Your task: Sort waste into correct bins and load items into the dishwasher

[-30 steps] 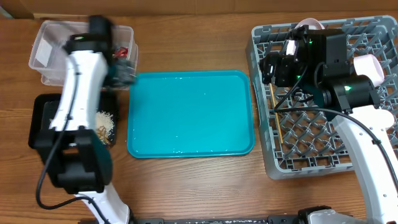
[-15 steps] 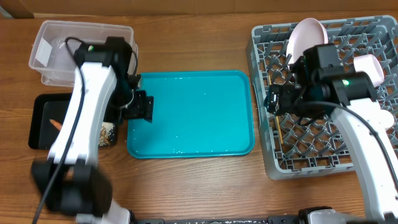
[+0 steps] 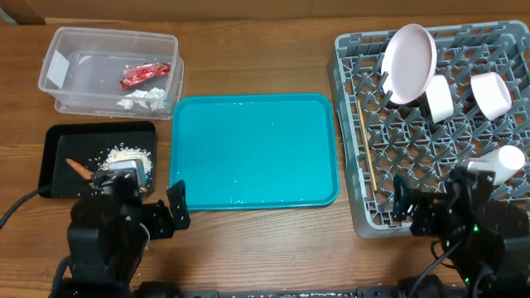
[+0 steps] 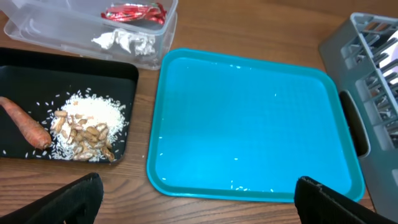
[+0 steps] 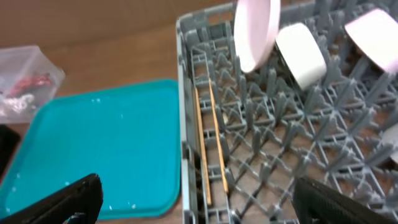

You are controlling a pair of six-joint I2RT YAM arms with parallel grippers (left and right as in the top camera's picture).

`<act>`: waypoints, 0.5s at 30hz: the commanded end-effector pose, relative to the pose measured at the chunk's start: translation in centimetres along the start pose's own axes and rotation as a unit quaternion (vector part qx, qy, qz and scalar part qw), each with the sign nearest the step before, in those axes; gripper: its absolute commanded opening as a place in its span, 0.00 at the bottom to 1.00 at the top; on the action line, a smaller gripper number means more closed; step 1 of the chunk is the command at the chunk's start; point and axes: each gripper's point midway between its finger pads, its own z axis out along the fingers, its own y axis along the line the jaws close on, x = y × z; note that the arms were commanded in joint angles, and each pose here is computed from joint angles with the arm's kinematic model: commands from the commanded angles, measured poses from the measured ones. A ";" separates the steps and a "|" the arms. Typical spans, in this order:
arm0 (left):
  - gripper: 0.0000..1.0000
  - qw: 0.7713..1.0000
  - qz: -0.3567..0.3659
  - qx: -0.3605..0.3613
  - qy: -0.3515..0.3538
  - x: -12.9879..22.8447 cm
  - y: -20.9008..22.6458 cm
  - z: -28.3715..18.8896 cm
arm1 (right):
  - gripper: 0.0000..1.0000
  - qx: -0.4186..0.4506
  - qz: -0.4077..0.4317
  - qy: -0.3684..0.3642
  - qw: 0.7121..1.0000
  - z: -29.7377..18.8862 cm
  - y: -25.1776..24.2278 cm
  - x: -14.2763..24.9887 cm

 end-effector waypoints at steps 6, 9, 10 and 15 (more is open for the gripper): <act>1.00 1.000 -0.014 -0.010 -0.001 0.5 0.5 0.0 | 1.00 0.025 0.002 0.051 0.998 0.1 -1.1 2.7; 1.00 1.000 -0.014 -0.010 -0.001 0.5 0.5 0.0 | 1.00 0.025 0.002 0.051 0.998 0.1 -1.1 2.7; 1.00 1.000 -0.014 -0.010 -0.001 0.4 0.5 0.0 | 1.00 0.025 0.002 0.051 0.998 0.1 -1.1 2.7; 1.00 1.000 -0.014 -0.010 -0.001 0.5 0.5 0.0 | 1.00 0.034 -0.004 0.048 0.998 -0.3 -1.5 3.0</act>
